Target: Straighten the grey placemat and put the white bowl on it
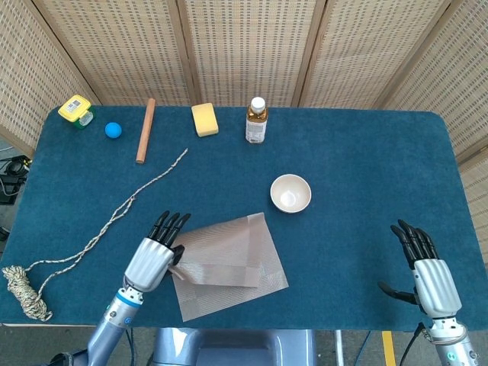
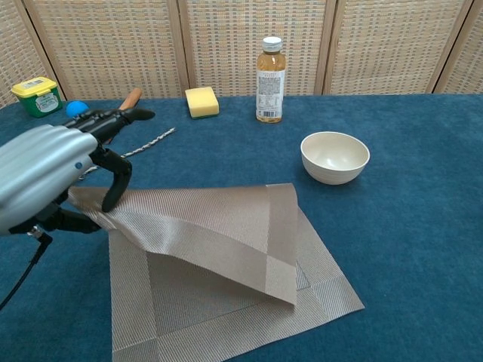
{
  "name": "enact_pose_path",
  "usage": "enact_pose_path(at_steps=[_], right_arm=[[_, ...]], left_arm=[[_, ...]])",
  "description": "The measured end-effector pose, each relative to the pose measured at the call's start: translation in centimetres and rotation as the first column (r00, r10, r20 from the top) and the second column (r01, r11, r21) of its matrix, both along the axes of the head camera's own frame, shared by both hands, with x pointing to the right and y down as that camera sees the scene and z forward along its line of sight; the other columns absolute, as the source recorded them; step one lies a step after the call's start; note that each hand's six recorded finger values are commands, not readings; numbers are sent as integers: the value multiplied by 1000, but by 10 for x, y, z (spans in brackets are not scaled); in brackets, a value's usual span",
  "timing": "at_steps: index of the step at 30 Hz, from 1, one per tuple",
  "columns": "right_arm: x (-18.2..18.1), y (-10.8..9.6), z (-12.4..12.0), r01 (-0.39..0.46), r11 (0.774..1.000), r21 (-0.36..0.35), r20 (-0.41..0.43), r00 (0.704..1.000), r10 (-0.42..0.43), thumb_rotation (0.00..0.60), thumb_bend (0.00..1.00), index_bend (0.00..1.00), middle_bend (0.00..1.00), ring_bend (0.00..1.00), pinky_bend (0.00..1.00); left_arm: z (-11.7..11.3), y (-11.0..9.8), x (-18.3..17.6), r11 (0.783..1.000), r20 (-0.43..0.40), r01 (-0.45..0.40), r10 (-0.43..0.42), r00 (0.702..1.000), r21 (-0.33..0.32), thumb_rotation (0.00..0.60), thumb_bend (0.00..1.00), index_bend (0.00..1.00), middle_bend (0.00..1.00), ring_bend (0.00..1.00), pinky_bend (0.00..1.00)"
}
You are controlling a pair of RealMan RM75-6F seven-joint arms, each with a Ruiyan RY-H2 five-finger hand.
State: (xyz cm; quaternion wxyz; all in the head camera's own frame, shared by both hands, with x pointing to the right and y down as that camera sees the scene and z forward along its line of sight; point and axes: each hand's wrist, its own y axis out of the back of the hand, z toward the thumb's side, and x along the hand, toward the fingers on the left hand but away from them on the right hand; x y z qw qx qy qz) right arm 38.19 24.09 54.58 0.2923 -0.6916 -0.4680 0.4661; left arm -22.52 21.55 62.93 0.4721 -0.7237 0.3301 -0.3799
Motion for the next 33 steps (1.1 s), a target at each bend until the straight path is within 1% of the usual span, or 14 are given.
enact_pose_path(at_steps=[3, 7, 13, 16, 19, 21, 22, 23, 25, 26, 27, 29, 30, 33], right_arm=[[-1, 0, 1, 2, 1000, -2, -2, 1000, -2, 600, 131, 0, 0, 0, 0], [-2, 1, 3, 7, 1000, -11, -6, 1000, -7, 600, 131, 0, 0, 0, 0], [0, -1, 3, -3, 1000, -9, -7, 1000, 3, 600, 132, 0, 0, 0, 0], [1, -1, 5, -6, 1000, -15, -8, 1000, 6, 600, 132, 0, 0, 0, 0], [-1, -1, 6, 0, 1000, -18, -11, 1000, 0, 600, 132, 0, 0, 0, 0], [-1, 0, 6, 4, 1000, -19, -13, 1000, -4, 600, 131, 0, 0, 0, 0], [-2, 0, 7, 5, 1000, -20, -15, 1000, -5, 600, 131, 0, 0, 0, 0], [-2, 0, 7, 5, 1000, -20, -15, 1000, -5, 600, 131, 0, 0, 0, 0], [-2, 0, 7, 4, 1000, -20, -15, 1000, -4, 600, 132, 0, 0, 0, 0], [-2, 0, 7, 3, 1000, -20, -15, 1000, -3, 600, 131, 0, 0, 0, 0], [-2, 0, 7, 1, 1000, -21, -16, 1000, -1, 600, 132, 0, 0, 0, 0], [-1, 0, 8, -3, 1000, -22, -17, 1000, 2, 600, 131, 0, 0, 0, 0], [0, 0, 8, -5, 1000, -23, -18, 1000, 4, 600, 131, 0, 0, 0, 0], [-1, -1, 8, -3, 1000, -23, -19, 1000, 3, 600, 131, 0, 0, 0, 0]], left_arm=[[-3, -10, -6, 1000, -14, 30, -31, 999, -7, 600, 579, 725, 0, 0, 0], [3, -23, -10, 996, -21, 68, -69, 997, -55, 600, 579, 721, 0, 0, 0], [18, -59, -19, 976, -8, 174, -177, 984, -135, 600, 575, 688, 0, 0, 0], [23, -77, -26, 954, -10, 246, -251, 968, -170, 600, 564, 665, 0, 0, 0], [30, -90, -34, 918, -17, 324, -336, 942, -228, 600, 555, 645, 0, 0, 0], [34, -100, -40, 887, -17, 378, -396, 918, -266, 600, 527, 614, 0, 0, 0], [36, -104, -42, 873, -15, 399, -420, 908, -280, 600, 500, 588, 0, 0, 0], [37, -111, -45, 856, -14, 425, -449, 894, -295, 600, 443, 522, 0, 0, 0], [39, -121, -48, 835, -8, 456, -482, 876, -309, 600, 267, 305, 0, 0, 0], [39, -128, -50, 828, 2, 469, -493, 870, -307, 600, 150, 161, 0, 0, 0], [40, -132, -52, 827, 14, 476, -495, 869, -301, 600, 65, 65, 0, 0, 0], [41, -137, -56, 826, 46, 484, -493, 869, -289, 600, 3, 2, 0, 0, 0], [42, -138, -58, 823, 57, 488, -494, 867, -290, 600, 0, 0, 0, 0, 0], [46, -140, -68, 801, 87, 514, -514, 853, -308, 600, 0, 0, 0, 0, 0]])
